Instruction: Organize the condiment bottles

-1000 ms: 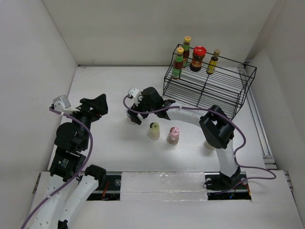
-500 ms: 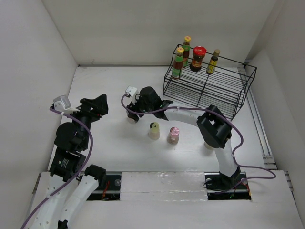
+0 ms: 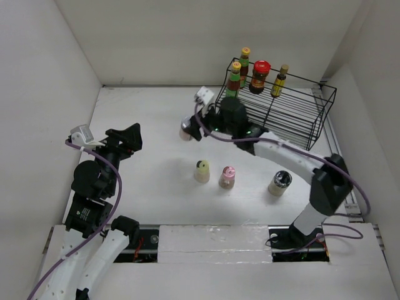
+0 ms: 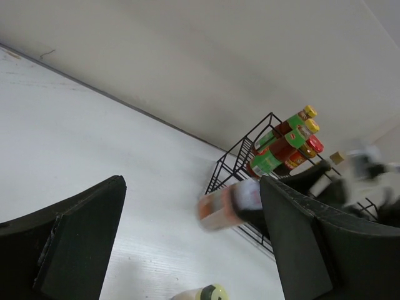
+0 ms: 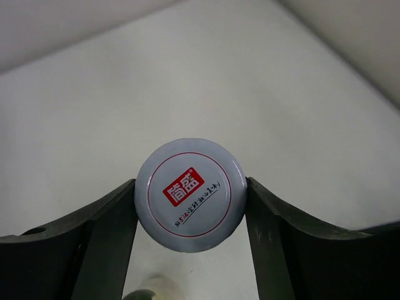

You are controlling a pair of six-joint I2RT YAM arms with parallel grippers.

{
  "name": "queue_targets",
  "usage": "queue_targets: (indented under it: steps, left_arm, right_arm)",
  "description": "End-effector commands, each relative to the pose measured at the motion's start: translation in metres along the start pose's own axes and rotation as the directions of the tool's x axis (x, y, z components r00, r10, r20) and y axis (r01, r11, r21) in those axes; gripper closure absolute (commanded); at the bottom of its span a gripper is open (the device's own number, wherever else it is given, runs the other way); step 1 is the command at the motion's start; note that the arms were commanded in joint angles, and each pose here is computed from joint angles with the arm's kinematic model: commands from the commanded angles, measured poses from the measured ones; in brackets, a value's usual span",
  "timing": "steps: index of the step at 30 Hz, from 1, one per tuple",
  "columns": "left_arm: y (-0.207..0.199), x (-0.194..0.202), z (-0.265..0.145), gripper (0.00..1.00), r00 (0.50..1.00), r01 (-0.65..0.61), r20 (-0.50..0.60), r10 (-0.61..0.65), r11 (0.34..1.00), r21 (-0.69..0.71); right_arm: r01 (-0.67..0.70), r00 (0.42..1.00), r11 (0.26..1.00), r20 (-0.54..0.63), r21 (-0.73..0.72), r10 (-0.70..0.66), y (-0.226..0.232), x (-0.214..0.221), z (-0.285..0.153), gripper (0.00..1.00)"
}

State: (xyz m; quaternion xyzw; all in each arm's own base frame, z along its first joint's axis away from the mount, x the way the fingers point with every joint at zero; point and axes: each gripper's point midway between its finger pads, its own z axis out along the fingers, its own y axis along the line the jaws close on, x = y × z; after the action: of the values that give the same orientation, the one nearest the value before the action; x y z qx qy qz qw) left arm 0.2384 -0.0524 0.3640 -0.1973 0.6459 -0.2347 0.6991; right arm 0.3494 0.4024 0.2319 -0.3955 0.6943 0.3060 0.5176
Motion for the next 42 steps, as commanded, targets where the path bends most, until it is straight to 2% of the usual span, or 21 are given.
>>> queue_targets:
  steps: [1, 6, 9, 13, 17, 24, 33, 35, 38, 42]
  left_arm:
    - [-0.009, -0.014, -0.001, 0.16, 0.999, 0.008, 0.047, -0.01, 0.999, 0.037]
    - [-0.011, -0.013, -0.002, 0.16, 0.999, 0.008, 0.042, -0.01, 0.999, 0.045]
    - [-0.011, -0.013, -0.002, 0.16, 0.999, 0.008, 0.042, -0.01, 0.999, 0.045]
    - [-0.01, -0.011, 0.001, 0.16, 0.999, 0.005, 0.035, -0.006, 0.999, 0.04]
    - [-0.01, -0.011, 0.001, 0.16, 0.999, 0.005, 0.035, -0.006, 0.999, 0.04]
    - [-0.01, -0.011, 0.001, 0.16, 0.999, 0.005, 0.035, -0.006, 0.999, 0.04]
    - [-0.009, -0.012, 0.001, 0.16, 0.999, 0.005, 0.04, -0.007, 0.999, 0.032]
    - [-0.009, -0.012, 0.001, 0.16, 0.999, 0.005, 0.04, -0.007, 0.999, 0.032]
    - [-0.009, -0.012, 0.001, 0.16, 0.999, 0.005, 0.04, -0.007, 0.999, 0.032]
    - [-0.009, -0.012, 0.001, 0.16, 0.999, 0.005, 0.04, -0.007, 0.999, 0.032]
  right_arm:
    - [0.036, 0.923, 0.993, 0.378, 0.114, -0.077, -0.038, -0.135, -0.08, 0.5]
    - [-0.043, 0.926, 0.956, 0.371, 0.291, -0.072, -0.106, -0.125, -0.139, 0.52]
    - [-0.078, 0.924, 0.936, 0.377, 0.342, -0.061, -0.136, -0.124, -0.168, 0.52]
    - [-0.108, 0.932, 0.9, 0.358, 0.423, -0.056, -0.176, -0.114, -0.191, 0.53]
    - [-0.119, 0.93, 0.871, 0.361, 0.477, -0.07, -0.208, -0.123, -0.207, 0.54]
    - [-0.138, 0.962, 0.853, 0.273, 0.503, -0.006, -0.252, -0.091, -0.179, 0.55]
    - [-0.152, 0.973, 0.842, 0.226, 0.518, 0.036, -0.27, -0.068, -0.158, 0.55]
    - [-0.149, 0.976, 0.826, 0.214, 0.544, 0.035, -0.271, -0.066, -0.158, 0.44]
    - [-0.135, 0.98, 0.812, 0.195, 0.567, 0.027, -0.273, -0.065, -0.158, 0.22]
    - [-0.132, 0.98, 0.818, 0.196, 0.56, 0.025, -0.265, -0.068, -0.16, 0.11]
